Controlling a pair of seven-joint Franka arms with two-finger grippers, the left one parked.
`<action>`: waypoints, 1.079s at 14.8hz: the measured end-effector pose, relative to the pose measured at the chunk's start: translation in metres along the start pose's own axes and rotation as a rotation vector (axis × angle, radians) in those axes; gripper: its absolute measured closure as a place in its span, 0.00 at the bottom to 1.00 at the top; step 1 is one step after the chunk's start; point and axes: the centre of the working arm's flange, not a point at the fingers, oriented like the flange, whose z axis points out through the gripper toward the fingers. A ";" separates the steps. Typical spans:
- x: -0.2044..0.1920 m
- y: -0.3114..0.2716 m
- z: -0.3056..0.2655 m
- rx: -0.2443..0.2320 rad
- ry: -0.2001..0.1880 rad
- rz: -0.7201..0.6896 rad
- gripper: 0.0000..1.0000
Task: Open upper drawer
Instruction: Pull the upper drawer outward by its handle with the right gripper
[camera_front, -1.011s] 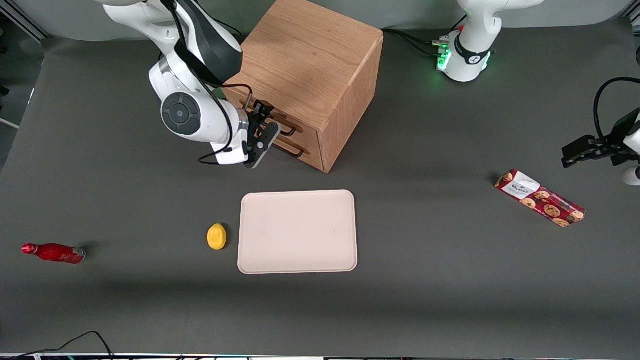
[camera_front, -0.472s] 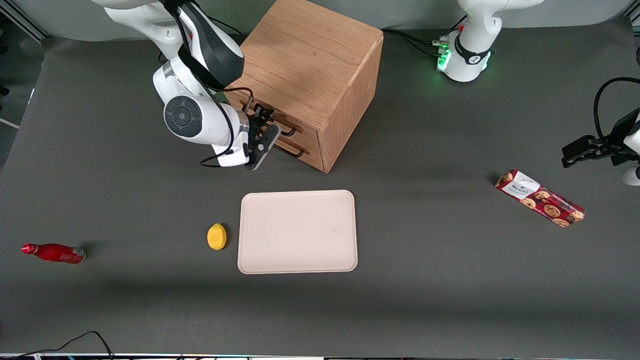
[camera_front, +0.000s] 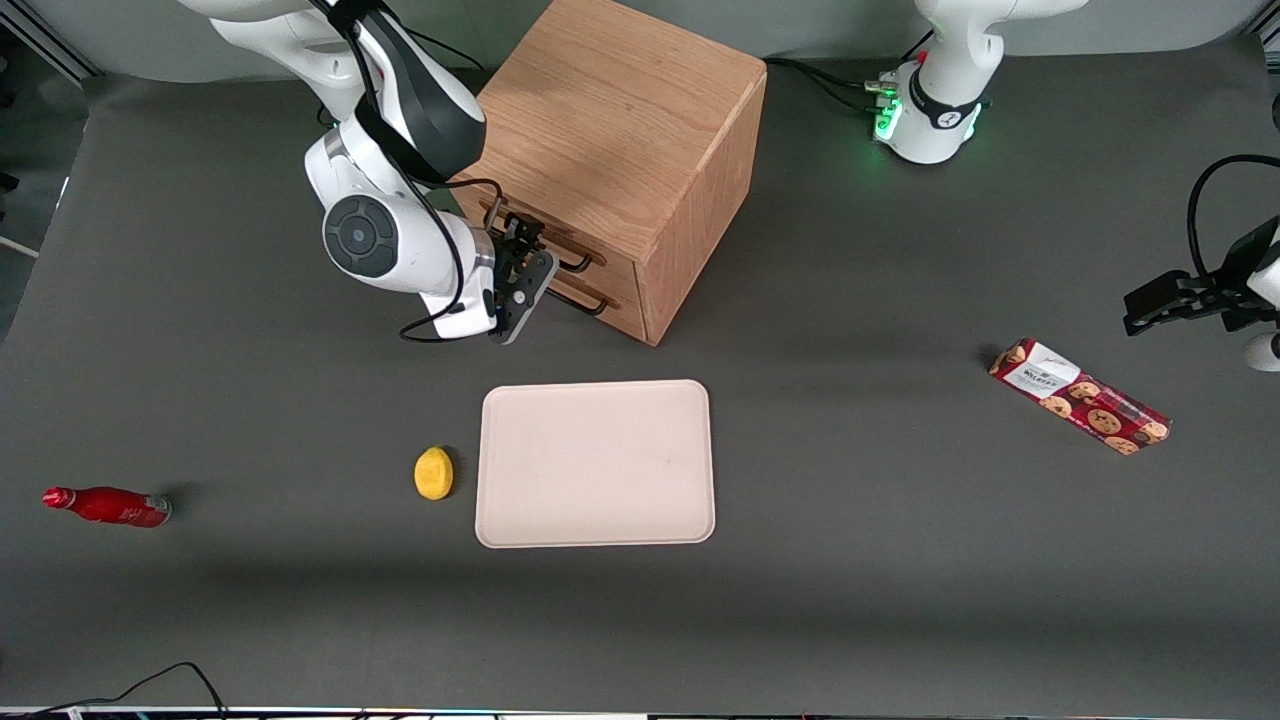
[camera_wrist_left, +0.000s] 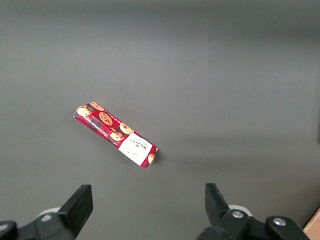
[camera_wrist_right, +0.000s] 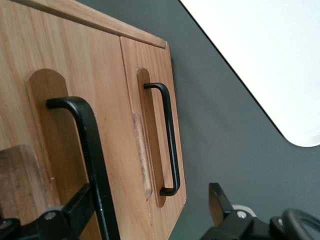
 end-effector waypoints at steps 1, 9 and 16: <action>0.000 0.000 -0.001 -0.002 0.004 -0.002 0.00; 0.001 0.013 -0.008 -0.043 0.046 0.001 0.00; -0.005 0.044 -0.006 -0.085 0.050 0.006 0.00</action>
